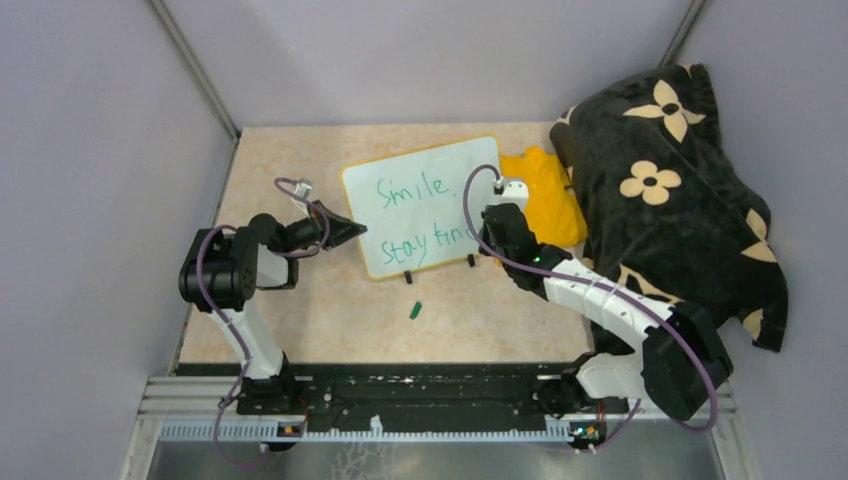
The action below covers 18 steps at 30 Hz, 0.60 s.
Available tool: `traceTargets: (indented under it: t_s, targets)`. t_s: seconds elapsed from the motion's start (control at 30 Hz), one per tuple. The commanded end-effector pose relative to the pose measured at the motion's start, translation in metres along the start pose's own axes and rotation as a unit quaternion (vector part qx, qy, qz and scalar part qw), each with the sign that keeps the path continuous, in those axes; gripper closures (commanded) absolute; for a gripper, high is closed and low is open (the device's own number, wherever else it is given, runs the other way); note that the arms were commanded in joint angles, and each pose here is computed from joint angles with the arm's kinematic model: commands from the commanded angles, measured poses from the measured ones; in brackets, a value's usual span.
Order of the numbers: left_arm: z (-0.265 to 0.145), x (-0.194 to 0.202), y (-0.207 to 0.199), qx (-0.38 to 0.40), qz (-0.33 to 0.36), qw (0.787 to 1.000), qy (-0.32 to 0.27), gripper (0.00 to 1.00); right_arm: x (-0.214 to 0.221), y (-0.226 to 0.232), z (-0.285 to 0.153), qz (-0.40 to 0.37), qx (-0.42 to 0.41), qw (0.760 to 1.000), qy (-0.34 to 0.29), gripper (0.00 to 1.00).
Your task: Write a sentence on the whiteboard
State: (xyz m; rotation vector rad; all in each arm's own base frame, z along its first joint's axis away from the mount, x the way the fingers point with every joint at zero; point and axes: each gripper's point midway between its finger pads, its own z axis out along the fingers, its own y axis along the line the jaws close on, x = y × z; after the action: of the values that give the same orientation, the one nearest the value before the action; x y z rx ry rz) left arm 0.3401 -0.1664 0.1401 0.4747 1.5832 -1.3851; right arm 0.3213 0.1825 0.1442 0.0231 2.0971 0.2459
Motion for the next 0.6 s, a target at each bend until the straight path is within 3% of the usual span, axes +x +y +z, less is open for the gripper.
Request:
traceTargets:
  t_s: [0.0, 0.4, 0.57]
  targets:
    - [0.005, 0.004, -0.004, 0.023, 0.046, 0.999, 0.008, 1.00, -0.040, 0.006, -0.002, 0.026, -0.006, 0.998, -0.054, 1.00]
    - [0.005, 0.003, -0.004, 0.024, 0.048, 0.999, 0.008, 1.00, -0.036, -0.008, -0.039, 0.030, -0.019, 0.998, -0.058, 1.00]
    - [0.005, 0.003, -0.004, 0.024, 0.048, 0.999, 0.008, 1.00, -0.044, -0.007, -0.058, 0.029, -0.054, 0.994, -0.092, 1.00]
